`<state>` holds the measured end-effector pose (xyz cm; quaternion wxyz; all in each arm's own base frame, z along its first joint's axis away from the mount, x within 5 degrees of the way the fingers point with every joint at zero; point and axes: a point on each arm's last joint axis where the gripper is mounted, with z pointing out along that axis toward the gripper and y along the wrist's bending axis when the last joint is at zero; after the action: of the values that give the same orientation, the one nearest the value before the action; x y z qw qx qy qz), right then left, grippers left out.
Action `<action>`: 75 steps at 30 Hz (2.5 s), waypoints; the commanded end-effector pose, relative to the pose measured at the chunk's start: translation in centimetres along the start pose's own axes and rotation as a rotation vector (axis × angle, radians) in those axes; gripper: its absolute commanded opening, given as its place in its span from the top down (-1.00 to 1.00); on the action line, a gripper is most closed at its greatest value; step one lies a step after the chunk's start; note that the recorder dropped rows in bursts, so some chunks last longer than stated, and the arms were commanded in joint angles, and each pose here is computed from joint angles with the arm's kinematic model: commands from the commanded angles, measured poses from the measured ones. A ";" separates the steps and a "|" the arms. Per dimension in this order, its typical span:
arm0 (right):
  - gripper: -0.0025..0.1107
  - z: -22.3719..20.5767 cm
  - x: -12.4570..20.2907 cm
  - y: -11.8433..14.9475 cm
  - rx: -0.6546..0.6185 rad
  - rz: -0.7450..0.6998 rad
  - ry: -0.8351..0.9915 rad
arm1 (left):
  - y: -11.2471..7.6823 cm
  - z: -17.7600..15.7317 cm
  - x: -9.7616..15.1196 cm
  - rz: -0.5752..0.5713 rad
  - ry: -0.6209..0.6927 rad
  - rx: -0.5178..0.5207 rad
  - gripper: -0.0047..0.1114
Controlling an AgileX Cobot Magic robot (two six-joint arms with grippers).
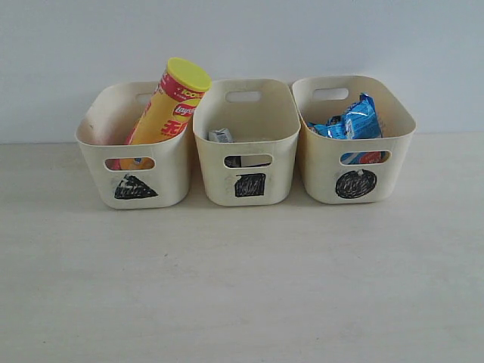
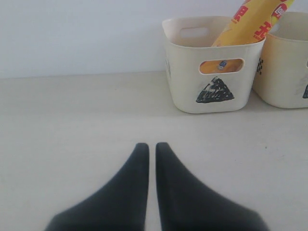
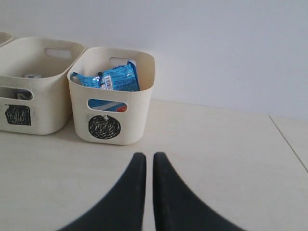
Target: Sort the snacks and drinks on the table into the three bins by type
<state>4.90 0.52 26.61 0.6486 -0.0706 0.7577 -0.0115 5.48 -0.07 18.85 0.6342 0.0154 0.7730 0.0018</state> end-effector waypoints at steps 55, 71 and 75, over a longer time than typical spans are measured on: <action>0.91 1.8 7.9 0.6 0.029 0.111 0.068 | 0.0 0.0 0.0 -0.015 -0.007 0.000 0.84; 0.91 1.8 8.0 0.5 0.033 0.101 0.080 | 0.0 0.0 0.0 -0.015 -0.006 0.000 0.84; 0.91 1.8 8.0 0.5 0.033 0.101 0.080 | 0.0 0.0 0.0 -0.015 -0.006 0.000 0.84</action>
<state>5.40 0.21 18.49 0.6169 -0.0210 0.7867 0.0078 5.48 -0.07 18.85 0.6342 0.0154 0.7730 0.0018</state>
